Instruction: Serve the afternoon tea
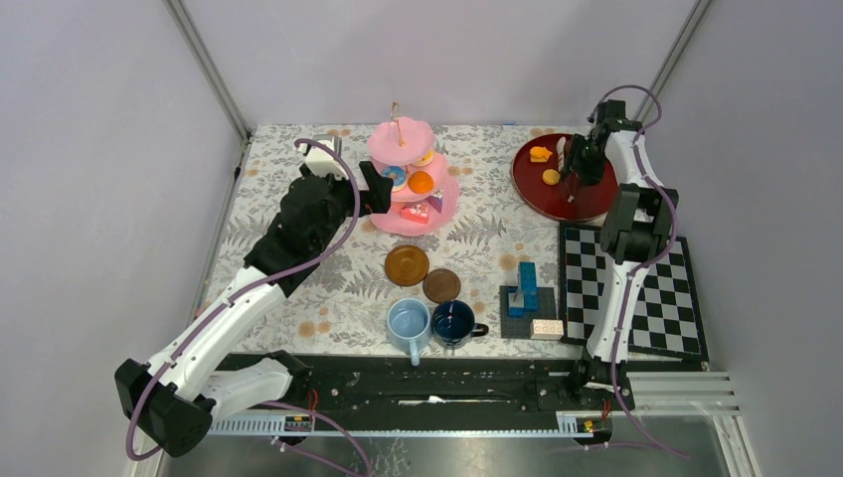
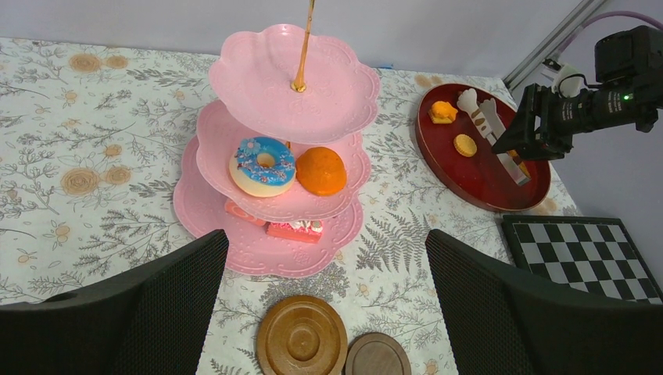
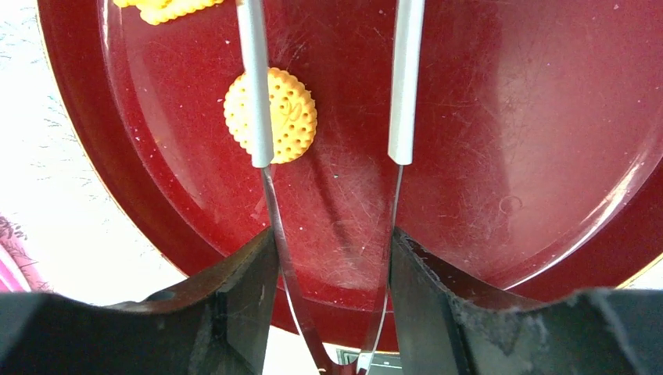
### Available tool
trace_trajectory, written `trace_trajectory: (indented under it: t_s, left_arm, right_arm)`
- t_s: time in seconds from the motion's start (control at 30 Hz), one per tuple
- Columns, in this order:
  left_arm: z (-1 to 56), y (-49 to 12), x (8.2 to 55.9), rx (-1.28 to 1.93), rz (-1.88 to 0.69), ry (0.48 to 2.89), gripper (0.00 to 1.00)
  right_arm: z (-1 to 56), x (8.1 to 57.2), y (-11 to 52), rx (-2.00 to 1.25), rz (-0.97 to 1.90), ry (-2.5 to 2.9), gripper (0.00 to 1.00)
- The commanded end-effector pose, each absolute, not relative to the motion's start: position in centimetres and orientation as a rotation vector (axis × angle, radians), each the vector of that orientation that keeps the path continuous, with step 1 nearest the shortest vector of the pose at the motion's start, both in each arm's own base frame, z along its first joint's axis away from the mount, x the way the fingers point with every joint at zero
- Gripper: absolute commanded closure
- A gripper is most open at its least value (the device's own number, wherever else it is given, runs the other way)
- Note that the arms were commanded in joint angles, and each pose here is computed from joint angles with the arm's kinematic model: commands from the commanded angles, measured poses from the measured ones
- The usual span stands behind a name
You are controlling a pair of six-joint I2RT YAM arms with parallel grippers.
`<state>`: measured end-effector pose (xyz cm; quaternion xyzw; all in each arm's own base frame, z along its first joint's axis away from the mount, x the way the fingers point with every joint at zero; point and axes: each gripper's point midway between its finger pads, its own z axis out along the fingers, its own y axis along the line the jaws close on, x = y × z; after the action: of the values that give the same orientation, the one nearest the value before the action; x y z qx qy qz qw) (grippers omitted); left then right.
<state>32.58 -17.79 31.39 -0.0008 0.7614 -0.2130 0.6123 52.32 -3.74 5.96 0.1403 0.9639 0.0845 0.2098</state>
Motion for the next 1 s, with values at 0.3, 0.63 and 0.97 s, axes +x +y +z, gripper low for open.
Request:
trace_trajectory:
  t_s: [0.3,0.63,0.97]
  left_arm:
    - [31.9,-18.3,33.0,0.004,-0.506,1.740,0.01]
    - [31.7,-18.4,33.2,0.005,-0.503,1.747,0.01]
    - [31.8,-18.3,33.2,0.005,-0.501,1.745,0.01]
  right_arm:
    - [6.1,53.9,-3.7,0.255,-0.030,2.671,0.36]
    - [5.7,54.3,-4.7,0.255,-0.125,2.671,0.42]
    - [5.9,55.4,-4.2,0.247,-0.084,2.660,0.45]
